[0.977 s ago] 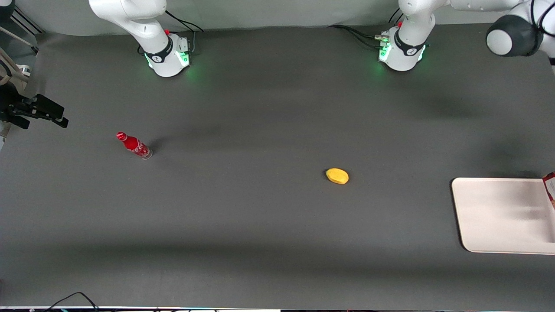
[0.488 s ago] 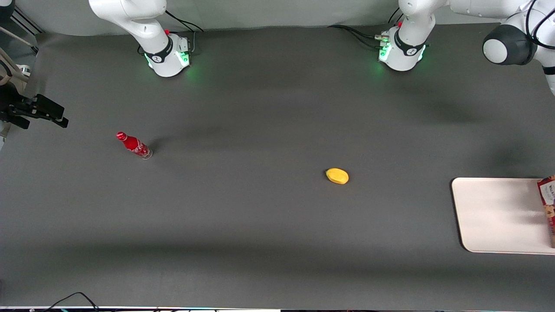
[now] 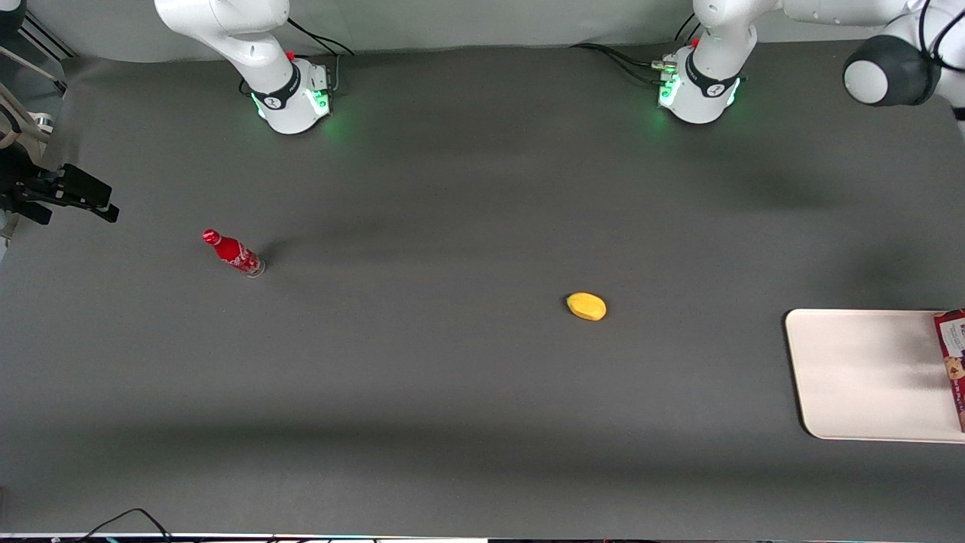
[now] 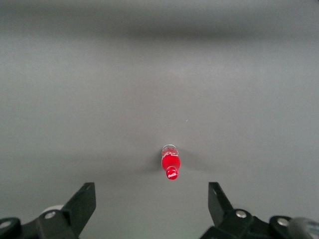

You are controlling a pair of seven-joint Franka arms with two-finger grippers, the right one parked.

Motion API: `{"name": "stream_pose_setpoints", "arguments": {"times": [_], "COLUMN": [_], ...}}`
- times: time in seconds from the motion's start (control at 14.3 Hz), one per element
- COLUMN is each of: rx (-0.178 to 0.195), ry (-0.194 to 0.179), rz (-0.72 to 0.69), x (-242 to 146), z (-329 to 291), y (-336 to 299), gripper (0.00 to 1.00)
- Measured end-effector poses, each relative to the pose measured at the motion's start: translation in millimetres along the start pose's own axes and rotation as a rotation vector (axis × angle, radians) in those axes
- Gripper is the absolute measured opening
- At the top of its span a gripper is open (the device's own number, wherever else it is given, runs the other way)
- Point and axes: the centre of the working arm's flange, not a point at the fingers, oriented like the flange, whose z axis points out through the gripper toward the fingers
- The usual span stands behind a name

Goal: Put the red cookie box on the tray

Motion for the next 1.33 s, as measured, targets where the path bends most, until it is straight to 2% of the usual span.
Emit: {"name": "stream_pose_setpoints", "arguments": {"times": [0.21, 0.28, 0.42, 0.56, 0.7, 0.91, 1.05, 1.33], "rx": [-0.081, -0.112, -0.178, -0.200, -0.209, -0.198, -0.169, -0.131], "ry": [-0.022, -0.024, -0.052, -0.085, -0.109, -0.113, -0.124, -0.091], "rz": [0.015, 0.015, -0.015, -0.052, -0.105, -0.106, -0.094, -0.069], "x": [13.3, 21.9, 41.7, 59.7, 66.5, 59.6, 49.9, 35.6], "z": [-78.4, -109.8, -182.3, -257.9, -322.9, -381.1, -385.5, -382.2], "y": [13.4, 27.7, 78.4, 149.0, 220.7, 301.9, 333.7, 367.5], "gripper": [1.00, 1.00, 1.00, 1.00, 1.00, 1.00, 1.00, 1.00]}}
